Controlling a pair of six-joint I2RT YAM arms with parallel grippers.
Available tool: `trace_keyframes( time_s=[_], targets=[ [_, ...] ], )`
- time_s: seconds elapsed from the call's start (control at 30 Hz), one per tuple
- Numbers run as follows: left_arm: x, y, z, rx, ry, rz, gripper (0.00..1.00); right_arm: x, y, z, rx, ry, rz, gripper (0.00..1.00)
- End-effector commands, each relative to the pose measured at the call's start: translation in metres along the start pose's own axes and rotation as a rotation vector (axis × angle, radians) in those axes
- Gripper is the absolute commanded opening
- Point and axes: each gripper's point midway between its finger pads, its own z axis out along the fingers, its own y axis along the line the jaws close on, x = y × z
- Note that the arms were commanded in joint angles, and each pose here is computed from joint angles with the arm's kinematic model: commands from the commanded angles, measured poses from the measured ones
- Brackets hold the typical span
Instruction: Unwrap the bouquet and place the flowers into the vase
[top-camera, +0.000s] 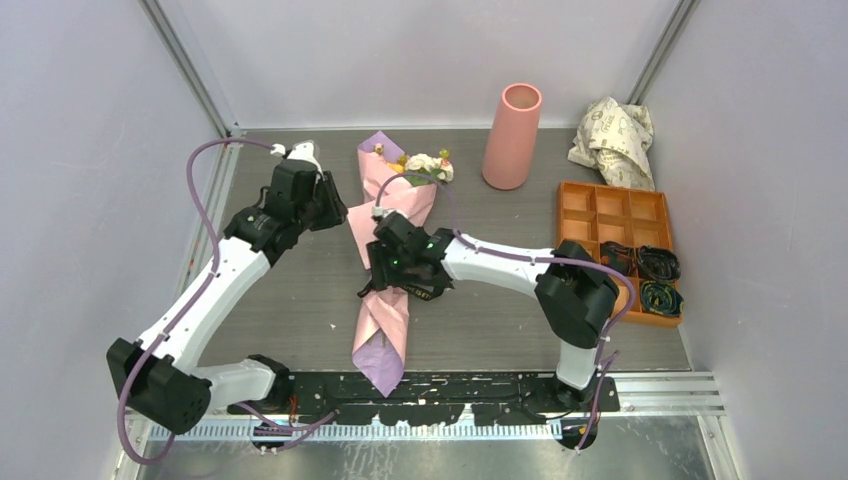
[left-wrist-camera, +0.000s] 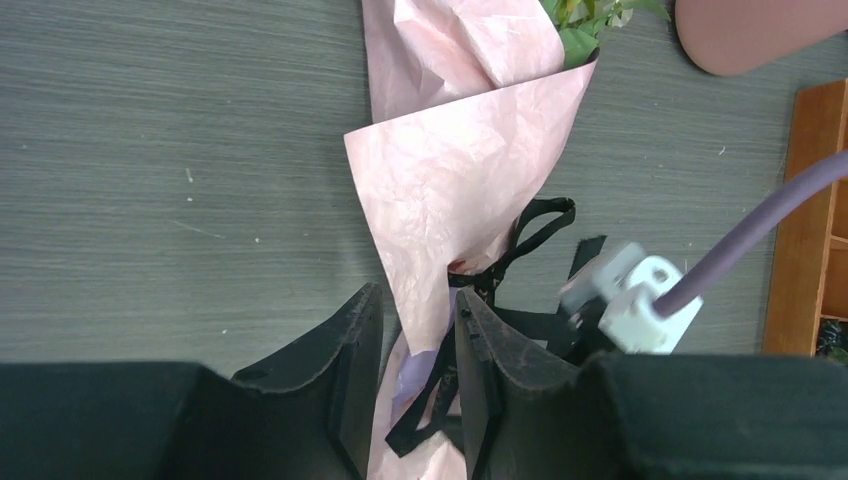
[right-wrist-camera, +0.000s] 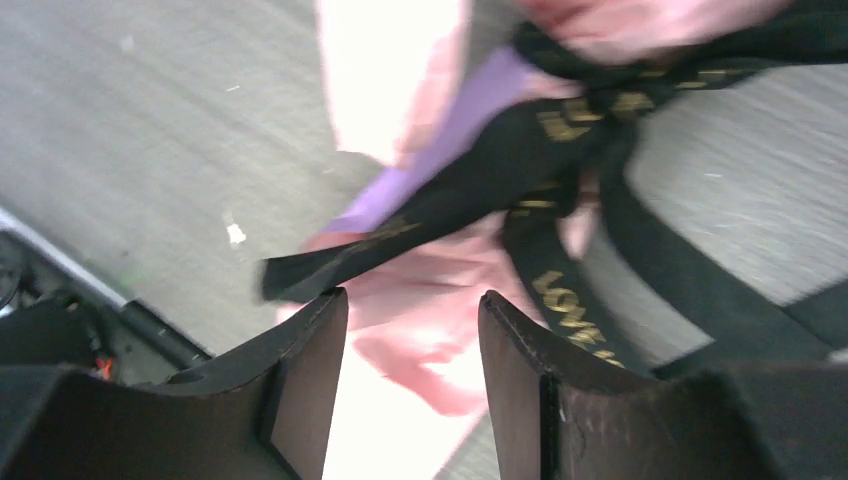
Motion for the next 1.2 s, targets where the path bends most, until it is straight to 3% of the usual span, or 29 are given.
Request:
trace_keyframes(
  time_s=[0.0, 0.4, 0.7, 1.0, 1.17],
  targets=[
    [-0.016, 0.0, -0.02, 0.006, -0.066, 0.005, 0.34, -0.011, 0.03, -0.008, -0.058, -0.024, -0.021, 0.57],
    [0.006, -0.015, 0.004, 0.086, 0.0, -0.028, 0.35, -0.018, -0.047, -0.033, 0.177, -0.131, -0.039, 0.6],
    [-0.005, -0.056, 0.053, 0.198, 0.057, -0.037, 0.34, -0.017, -0.051, -0.002, 0.189, -0.116, -0.062, 0.56],
    [0.01, -0.063, 0.09, 0.211, 0.118, -0.033, 0.33, -0.017, -0.062, 0.017, 0.222, -0.104, -0.068, 0.52],
    [0.02, -0.067, 0.102, 0.227, 0.147, -0.05, 0.32, -0.027, -0.073, 0.02, 0.248, -0.131, -0.053, 0.43]
  ],
)
